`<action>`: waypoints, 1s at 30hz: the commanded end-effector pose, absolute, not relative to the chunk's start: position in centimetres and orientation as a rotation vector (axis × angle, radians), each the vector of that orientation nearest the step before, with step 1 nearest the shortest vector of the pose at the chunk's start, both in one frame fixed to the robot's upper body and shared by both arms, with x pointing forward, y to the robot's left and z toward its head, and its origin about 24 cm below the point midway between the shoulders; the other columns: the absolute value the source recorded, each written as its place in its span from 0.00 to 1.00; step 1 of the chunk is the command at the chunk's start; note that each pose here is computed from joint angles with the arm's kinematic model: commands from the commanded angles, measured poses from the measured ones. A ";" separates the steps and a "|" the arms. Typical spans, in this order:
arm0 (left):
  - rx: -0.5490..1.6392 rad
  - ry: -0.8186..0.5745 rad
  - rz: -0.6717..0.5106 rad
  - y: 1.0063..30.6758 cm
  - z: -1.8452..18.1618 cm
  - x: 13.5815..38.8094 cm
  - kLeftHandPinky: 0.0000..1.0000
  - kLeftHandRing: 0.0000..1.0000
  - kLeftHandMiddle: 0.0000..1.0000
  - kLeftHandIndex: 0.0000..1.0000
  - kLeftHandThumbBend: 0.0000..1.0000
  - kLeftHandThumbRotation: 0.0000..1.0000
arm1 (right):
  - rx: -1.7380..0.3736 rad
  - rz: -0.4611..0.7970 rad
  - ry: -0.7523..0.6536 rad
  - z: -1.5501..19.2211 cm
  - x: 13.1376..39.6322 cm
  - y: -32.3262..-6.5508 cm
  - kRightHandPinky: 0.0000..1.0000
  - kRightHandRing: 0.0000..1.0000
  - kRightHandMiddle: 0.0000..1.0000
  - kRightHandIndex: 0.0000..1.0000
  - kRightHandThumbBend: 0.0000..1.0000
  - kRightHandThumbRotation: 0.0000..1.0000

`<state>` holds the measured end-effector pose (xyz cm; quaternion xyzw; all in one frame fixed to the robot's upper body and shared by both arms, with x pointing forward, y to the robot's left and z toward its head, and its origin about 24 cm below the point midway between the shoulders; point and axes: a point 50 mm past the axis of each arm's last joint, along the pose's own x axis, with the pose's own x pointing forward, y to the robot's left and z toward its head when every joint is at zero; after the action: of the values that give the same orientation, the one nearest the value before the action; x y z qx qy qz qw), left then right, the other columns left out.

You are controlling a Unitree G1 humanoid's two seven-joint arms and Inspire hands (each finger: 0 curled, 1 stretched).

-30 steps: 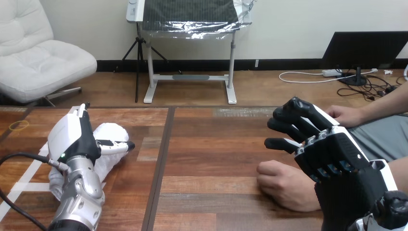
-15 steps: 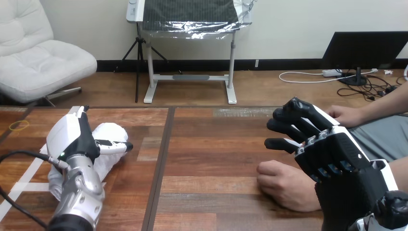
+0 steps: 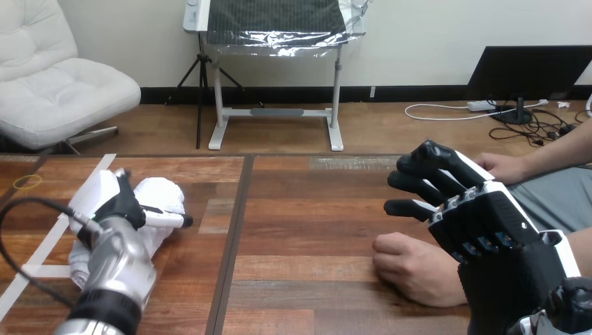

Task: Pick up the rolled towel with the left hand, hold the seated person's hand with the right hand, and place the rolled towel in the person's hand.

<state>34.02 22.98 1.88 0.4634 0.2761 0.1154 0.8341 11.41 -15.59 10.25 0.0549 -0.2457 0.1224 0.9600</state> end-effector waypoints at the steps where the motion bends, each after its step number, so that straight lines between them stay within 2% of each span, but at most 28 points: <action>1: 0.997 0.571 0.210 21.6 4.7 35.7 0.41 0.63 0.72 0.77 0.91 0.30 | 0.118 0.244 -0.607 11.8 11.7 -15.6 0.70 0.80 0.81 0.82 0.88 1.00; 8: 1.015 0.668 0.151 21.3 5.3 35.8 0.40 0.68 0.76 0.75 0.87 0.28 | 0.114 0.241 -0.608 11.8 11.7 -15.6 0.69 0.80 0.82 0.82 0.88 1.00; 17: 1.076 0.695 0.119 21.0 5.9 35.7 0.34 0.60 0.67 0.67 0.84 0.23 | 0.114 0.240 -0.605 11.7 11.7 -15.6 0.70 0.81 0.82 0.82 0.88 1.00; 25: 1.075 0.701 0.128 20.9 6.0 35.6 0.22 0.39 0.51 0.60 0.83 0.07 | 0.108 0.237 -0.610 11.8 11.7 -15.6 0.70 0.81 0.82 0.82 0.88 1.00; 30: 1.058 0.689 0.144 20.9 5.9 35.5 0.18 0.30 0.42 0.59 0.82 0.02 | 0.111 0.238 -0.609 11.8 11.7 -15.6 0.71 0.81 0.82 0.82 0.88 1.00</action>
<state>34.81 21.21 4.29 0.4819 0.3557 0.0531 0.7990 11.38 -15.65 10.36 0.0547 -0.2517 0.1175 0.9591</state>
